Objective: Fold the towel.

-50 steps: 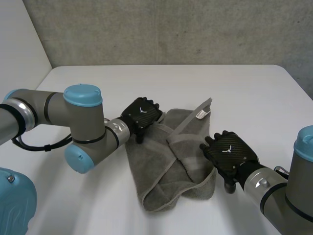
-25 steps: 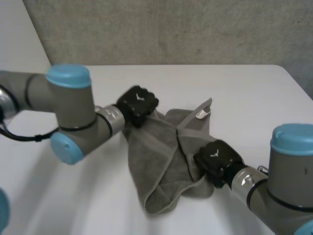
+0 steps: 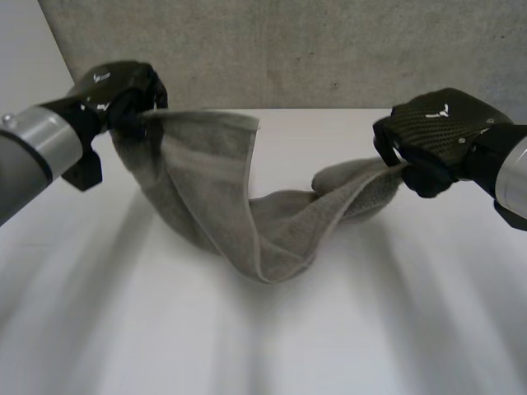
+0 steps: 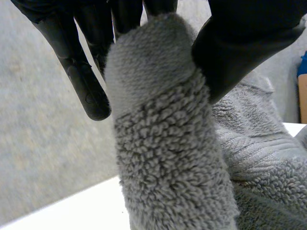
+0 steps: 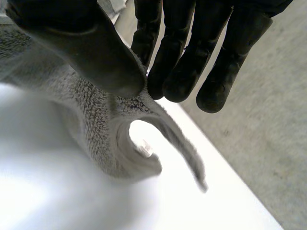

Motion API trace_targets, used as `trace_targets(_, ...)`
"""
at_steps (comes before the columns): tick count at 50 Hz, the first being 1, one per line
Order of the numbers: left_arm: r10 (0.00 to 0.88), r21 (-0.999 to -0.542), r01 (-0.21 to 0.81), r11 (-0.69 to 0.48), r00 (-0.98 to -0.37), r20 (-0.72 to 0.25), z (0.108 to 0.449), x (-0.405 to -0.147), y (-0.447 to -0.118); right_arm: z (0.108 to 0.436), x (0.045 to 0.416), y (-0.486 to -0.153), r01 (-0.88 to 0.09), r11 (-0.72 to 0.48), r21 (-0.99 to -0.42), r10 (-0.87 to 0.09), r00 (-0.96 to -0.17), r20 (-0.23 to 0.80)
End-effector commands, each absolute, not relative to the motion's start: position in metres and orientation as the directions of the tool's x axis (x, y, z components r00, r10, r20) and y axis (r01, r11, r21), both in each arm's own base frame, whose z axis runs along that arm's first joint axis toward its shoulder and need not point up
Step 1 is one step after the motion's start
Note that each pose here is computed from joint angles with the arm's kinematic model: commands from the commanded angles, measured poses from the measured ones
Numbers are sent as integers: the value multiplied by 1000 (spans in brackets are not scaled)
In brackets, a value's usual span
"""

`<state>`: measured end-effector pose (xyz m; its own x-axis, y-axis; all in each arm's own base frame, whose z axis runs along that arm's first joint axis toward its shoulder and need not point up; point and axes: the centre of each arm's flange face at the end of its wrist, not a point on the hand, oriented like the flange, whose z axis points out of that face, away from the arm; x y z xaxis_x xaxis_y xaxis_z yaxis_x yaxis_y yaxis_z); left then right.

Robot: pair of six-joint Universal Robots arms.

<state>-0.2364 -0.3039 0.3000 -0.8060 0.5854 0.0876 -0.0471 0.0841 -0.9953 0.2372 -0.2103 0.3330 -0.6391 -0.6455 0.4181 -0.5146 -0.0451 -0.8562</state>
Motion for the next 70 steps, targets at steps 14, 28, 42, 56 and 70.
trace_targets(14, 639, -985, -173, -7, -759, 129, 278, -255, -360, 321, 307, -300, -477, -178, -860, -581, -655, 484)
trace_targets(28, 717, -674, -592, -443, -685, 130, 474, -240, -378, 482, 302, -313, -145, -677, -721, -183, -917, 356)
trace_targets(42, 633, -866, -491, -89, -700, 332, 295, -192, -415, 333, 304, -288, -316, -348, -883, -513, -724, 461)
trace_targets(56, 724, -912, -385, 141, -589, 360, 175, -199, -367, 212, 291, -253, -488, -144, -861, -642, -616, 456)
trace_targets(70, 686, -946, -317, 73, -673, 279, 184, -167, -378, 192, 285, -240, -514, -89, -853, -670, -602, 433)
